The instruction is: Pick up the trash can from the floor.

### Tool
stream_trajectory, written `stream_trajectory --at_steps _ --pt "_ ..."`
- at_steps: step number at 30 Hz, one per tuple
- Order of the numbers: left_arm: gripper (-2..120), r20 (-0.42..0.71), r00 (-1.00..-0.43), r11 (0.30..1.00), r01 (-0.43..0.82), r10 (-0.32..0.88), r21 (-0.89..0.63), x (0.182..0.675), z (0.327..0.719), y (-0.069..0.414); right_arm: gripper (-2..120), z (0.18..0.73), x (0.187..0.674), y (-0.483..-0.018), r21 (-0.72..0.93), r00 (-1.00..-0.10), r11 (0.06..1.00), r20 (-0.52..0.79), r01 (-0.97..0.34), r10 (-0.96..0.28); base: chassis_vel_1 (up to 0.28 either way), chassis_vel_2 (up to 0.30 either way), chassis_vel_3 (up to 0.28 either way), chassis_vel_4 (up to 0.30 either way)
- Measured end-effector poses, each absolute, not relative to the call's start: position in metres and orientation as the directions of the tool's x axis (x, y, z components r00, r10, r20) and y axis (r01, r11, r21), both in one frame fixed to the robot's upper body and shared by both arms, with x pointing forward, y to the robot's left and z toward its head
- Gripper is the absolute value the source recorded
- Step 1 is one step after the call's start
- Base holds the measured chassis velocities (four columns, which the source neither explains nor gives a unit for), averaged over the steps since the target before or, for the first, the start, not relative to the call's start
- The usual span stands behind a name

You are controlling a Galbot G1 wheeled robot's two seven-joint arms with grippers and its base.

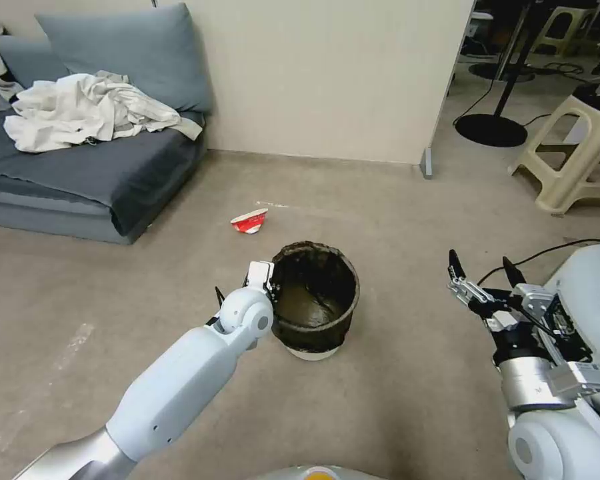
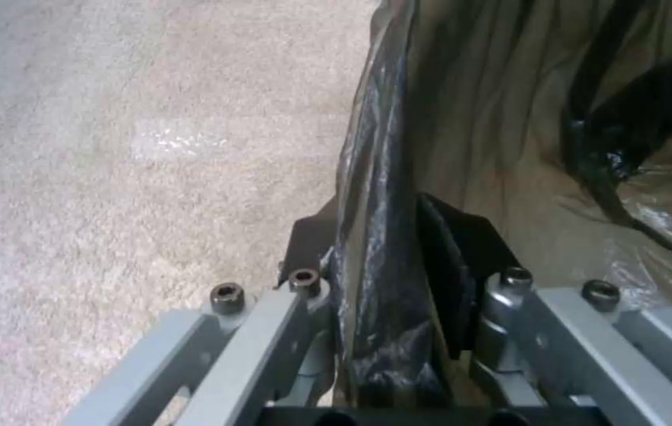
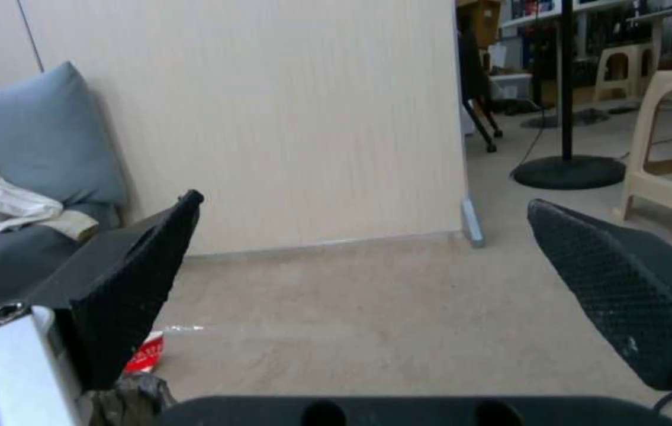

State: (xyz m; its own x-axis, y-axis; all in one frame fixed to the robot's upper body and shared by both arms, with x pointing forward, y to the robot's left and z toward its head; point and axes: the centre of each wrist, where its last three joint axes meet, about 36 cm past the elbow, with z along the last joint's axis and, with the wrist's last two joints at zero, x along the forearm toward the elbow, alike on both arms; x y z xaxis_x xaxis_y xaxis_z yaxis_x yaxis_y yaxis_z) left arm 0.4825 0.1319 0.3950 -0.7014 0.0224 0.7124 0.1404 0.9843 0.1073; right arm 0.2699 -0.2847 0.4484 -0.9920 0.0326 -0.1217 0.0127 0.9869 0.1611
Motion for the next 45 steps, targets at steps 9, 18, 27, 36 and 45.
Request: stream_trajectory --at_steps 9,18,27,36,45 --pt "10 0.715 -0.699 0.987 0.125 0.014 0.103 0.482 0.394 0.133 100 0.447 0.269 -0.284 0.164 -0.992 0.986 -0.121 0.016 0.036 0.0 0.0 0.0 0.0" --pt "9 0.712 -0.702 0.991 0.102 0.01 0.087 0.479 0.398 0.137 100 0.446 0.267 -0.282 0.166 -0.992 0.986 -0.121 0.014 0.035 0.0 0.0 0.0 0.0" --pt "3 0.691 -0.723 0.996 0.074 0.018 0.051 0.476 0.418 0.145 100 0.448 0.266 -0.282 0.162 -0.992 0.987 -0.123 0.012 0.032 0.0 0.0 0.0 0.0" --pt "1 0.671 -0.741 0.999 0.054 0.033 0.01 0.473 0.438 0.154 100 0.449 0.265 -0.283 0.153 -0.992 0.988 -0.124 0.009 0.028 0.0 0.0 0.0 0.0" --pt "1 0.656 -0.753 0.998 0.029 0.053 -0.048 0.469 0.458 0.168 100 0.449 0.266 -0.285 0.147 -0.992 0.989 -0.125 0.004 0.023 0.0 0.0 0.0 0.0"
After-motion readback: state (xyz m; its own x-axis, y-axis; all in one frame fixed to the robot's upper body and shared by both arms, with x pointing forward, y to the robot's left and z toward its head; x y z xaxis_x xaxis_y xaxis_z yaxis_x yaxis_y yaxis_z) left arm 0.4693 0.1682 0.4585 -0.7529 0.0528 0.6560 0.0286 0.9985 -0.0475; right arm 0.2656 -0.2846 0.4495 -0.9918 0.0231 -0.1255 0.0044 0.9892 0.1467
